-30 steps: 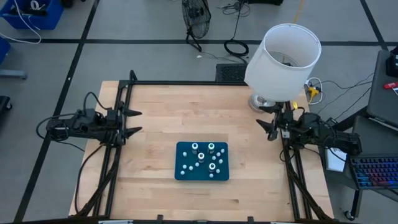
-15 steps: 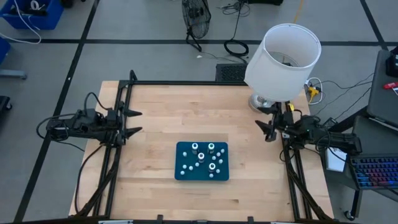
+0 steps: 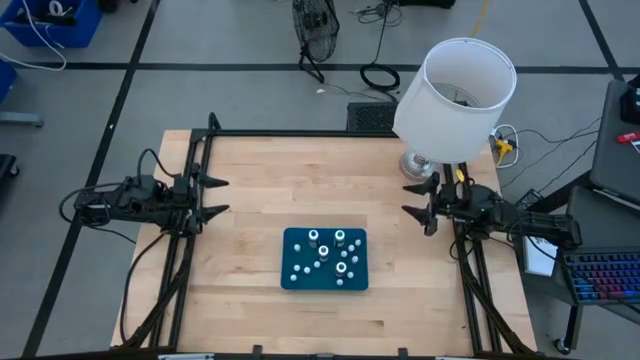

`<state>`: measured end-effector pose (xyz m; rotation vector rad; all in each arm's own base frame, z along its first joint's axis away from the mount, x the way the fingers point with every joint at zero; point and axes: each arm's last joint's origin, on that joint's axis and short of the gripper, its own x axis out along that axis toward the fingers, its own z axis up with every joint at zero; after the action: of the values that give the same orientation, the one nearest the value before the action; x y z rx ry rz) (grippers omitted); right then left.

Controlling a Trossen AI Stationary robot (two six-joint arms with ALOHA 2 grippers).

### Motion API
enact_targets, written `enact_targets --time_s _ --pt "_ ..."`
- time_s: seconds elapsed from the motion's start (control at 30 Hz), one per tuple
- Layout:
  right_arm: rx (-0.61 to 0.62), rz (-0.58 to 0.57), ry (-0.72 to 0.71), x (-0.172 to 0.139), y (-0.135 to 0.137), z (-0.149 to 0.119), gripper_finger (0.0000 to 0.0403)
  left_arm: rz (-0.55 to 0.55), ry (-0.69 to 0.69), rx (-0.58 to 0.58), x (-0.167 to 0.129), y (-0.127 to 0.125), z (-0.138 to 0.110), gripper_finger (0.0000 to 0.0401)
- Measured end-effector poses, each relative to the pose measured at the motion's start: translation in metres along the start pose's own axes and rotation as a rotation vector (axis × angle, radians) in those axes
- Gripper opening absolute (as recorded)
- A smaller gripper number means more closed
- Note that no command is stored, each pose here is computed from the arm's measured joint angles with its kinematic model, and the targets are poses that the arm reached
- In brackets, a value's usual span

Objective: Pick & Place food coloring
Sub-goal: Return to Home Position

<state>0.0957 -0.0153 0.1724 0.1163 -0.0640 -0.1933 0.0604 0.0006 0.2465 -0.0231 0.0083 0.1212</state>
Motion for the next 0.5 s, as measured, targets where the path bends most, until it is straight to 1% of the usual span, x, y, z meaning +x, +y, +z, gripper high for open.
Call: enact_targets --time_s 0.2,0.5 --pt "-0.01 0.021 0.036 0.0 0.0 -0.003 0.0282 0.0 0.002 0.003 0.0 0.0 0.0 0.031" --pt "-0.033 0.024 0.076 0.002 0.0 -0.007 0.0282 0.002 0.077 0.013 0.002 0.0 -0.01 0.0321"
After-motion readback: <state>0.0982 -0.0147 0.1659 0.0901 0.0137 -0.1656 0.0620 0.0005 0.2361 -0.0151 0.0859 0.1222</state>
